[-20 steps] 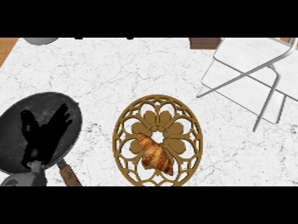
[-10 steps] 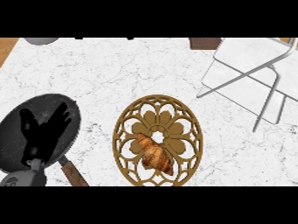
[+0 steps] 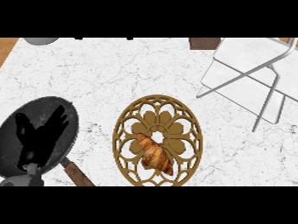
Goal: Pick the can from the placemat and place it in the tiered shelf
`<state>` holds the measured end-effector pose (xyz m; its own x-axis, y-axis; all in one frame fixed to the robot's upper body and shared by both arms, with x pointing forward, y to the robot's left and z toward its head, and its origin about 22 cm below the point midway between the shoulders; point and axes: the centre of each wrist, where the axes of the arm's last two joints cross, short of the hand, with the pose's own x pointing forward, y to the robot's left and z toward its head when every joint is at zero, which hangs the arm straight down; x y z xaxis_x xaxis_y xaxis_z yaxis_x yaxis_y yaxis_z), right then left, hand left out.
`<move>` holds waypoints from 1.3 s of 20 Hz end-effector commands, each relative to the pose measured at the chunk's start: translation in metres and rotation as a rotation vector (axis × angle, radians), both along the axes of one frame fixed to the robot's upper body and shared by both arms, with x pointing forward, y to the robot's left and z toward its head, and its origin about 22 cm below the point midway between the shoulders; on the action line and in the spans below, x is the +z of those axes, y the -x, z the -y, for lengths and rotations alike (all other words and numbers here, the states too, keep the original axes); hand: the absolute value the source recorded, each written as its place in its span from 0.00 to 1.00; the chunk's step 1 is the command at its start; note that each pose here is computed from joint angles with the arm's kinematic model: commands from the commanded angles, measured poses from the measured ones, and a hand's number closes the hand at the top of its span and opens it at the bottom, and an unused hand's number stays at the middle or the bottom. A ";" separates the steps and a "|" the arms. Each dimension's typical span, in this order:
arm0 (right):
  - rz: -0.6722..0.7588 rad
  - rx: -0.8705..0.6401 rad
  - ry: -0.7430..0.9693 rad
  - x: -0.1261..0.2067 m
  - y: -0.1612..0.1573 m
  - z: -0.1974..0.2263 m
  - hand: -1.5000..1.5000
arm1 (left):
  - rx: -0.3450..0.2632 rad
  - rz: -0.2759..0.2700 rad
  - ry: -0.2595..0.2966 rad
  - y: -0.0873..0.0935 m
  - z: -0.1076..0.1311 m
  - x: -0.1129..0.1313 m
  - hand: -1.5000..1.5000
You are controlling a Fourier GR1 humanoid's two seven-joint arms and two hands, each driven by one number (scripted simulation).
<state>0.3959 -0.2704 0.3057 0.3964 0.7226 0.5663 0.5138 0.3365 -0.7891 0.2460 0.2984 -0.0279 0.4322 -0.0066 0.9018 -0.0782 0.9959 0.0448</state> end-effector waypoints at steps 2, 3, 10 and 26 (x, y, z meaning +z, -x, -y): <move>0.143 -0.052 -0.162 -0.006 0.006 0.000 0.00 | 0.012 -0.019 0.003 -0.016 0.013 -0.001 0.50; 0.167 -0.073 -0.190 0.011 0.004 -0.002 0.00 | -0.001 -0.011 -0.002 -0.007 0.009 -0.001 0.50; 0.361 -0.004 -0.375 0.018 0.021 0.004 0.00 | 0.009 -0.014 0.001 -0.006 -0.004 -0.004 0.50; 0.725 -0.387 -0.448 0.056 0.098 0.090 0.00 | 0.029 -0.019 -0.011 -0.001 -0.001 0.003 0.50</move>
